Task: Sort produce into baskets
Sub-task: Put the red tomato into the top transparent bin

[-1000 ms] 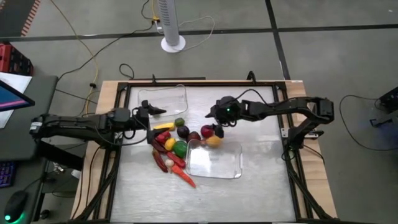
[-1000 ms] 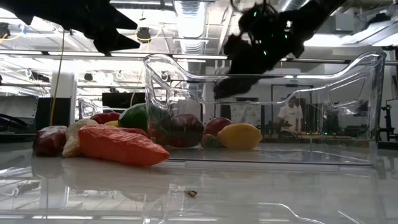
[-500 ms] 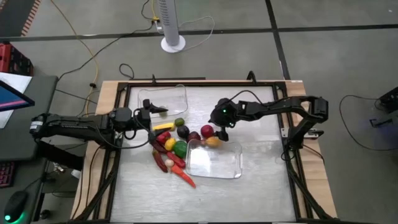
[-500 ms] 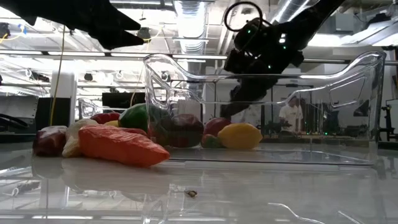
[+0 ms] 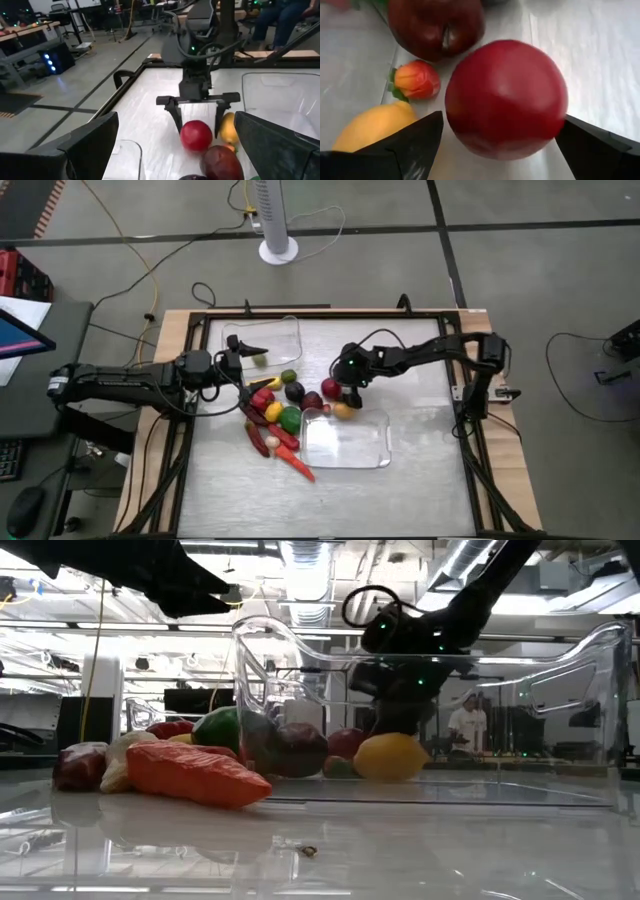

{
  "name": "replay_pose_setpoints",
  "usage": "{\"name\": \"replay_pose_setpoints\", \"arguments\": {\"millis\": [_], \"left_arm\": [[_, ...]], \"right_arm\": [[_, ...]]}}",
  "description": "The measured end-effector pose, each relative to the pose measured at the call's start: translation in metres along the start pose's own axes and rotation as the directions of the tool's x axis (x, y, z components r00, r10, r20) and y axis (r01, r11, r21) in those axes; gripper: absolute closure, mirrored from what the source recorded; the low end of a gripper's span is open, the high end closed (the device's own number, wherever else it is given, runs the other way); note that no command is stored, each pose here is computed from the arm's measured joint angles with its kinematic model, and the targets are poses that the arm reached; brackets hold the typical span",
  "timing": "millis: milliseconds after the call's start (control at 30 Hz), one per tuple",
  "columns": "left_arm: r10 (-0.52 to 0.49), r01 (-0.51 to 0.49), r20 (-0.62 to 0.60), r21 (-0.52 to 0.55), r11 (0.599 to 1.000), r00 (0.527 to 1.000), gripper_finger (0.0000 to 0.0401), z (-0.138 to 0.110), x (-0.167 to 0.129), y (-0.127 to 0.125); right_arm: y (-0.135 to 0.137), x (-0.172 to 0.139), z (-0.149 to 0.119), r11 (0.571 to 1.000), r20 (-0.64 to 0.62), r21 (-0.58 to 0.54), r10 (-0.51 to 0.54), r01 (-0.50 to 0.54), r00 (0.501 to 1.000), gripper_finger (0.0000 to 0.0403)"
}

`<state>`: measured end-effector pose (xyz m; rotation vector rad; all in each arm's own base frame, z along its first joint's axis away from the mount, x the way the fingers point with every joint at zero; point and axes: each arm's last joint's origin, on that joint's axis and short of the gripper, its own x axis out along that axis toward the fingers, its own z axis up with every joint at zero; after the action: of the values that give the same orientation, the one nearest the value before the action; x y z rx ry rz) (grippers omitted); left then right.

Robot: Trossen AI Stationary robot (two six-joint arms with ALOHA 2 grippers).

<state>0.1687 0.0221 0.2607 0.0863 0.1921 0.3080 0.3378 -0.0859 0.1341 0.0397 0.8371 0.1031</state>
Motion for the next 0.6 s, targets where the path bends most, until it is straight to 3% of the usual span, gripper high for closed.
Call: {"name": "replay_pose_setpoints", "arguments": {"millis": [300,433,600], "left_arm": [[0.000,0.000,0.000,-0.001,1.000,1.000,0.0014,0.000,-0.001,0.000],[-0.004,0.005,0.013,-0.029,1.000,1.000,0.0014,0.002,-0.004,0.001],[-0.016,0.020,0.050,-0.086,0.996,0.999,0.0014,0.021,-0.015,0.003]], "right_arm": [[-0.004,-0.003,0.014,1.000,0.032,-0.011,-0.011,0.012,0.999,0.0092],[-0.006,-0.022,0.033,0.998,0.052,-0.034,-0.056,0.058,0.997,0.0095],[-0.014,-0.051,0.065,0.994,0.200,-0.034,-0.100,0.108,0.975,0.0087]]}}
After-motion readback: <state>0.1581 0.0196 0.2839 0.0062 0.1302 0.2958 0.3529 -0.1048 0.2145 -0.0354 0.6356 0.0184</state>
